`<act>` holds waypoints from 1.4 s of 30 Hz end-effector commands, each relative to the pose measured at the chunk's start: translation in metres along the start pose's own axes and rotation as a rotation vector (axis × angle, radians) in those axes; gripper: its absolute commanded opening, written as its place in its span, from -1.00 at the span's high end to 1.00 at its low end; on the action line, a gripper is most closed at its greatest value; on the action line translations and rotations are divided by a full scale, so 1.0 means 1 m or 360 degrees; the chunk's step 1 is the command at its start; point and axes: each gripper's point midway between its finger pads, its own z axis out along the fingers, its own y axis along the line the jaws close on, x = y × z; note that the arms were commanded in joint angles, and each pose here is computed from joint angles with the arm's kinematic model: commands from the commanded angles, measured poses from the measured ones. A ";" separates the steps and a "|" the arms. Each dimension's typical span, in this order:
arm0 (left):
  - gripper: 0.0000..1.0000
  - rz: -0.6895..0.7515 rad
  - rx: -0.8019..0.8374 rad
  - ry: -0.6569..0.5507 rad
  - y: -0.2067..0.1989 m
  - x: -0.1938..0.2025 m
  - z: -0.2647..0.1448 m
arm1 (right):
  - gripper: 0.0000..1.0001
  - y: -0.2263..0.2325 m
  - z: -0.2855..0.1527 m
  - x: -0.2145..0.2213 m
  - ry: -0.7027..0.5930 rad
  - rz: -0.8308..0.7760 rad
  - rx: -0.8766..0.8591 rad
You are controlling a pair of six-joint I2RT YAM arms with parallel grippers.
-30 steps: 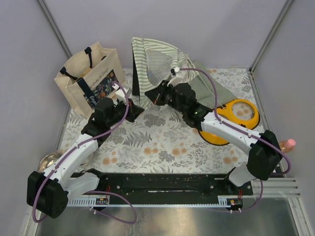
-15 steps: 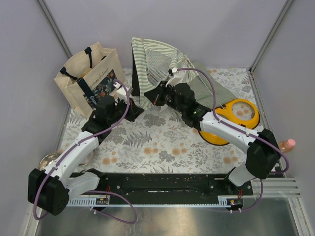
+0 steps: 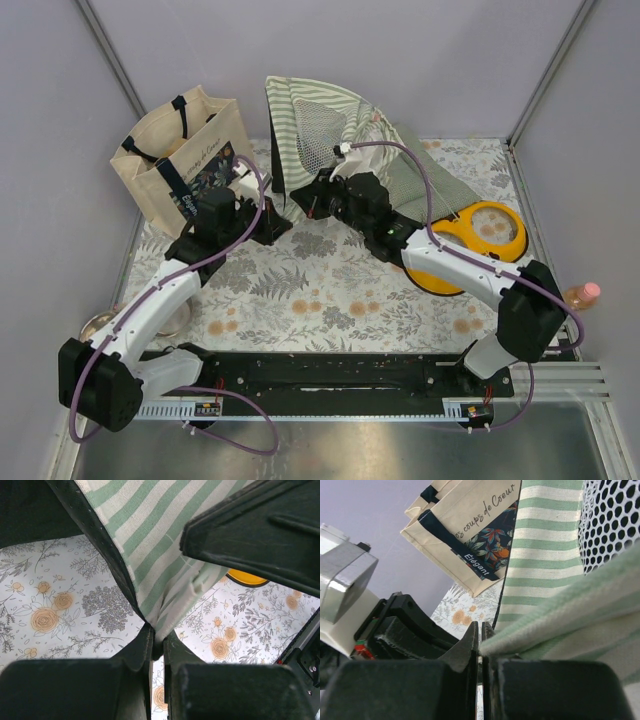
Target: Set up the pet tent
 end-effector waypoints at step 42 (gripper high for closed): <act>1.00 -0.0125 0.0127 0.0219 -0.020 0.012 -0.009 | 0.43 -0.021 0.002 -0.016 -0.0119 -0.0205 0.0246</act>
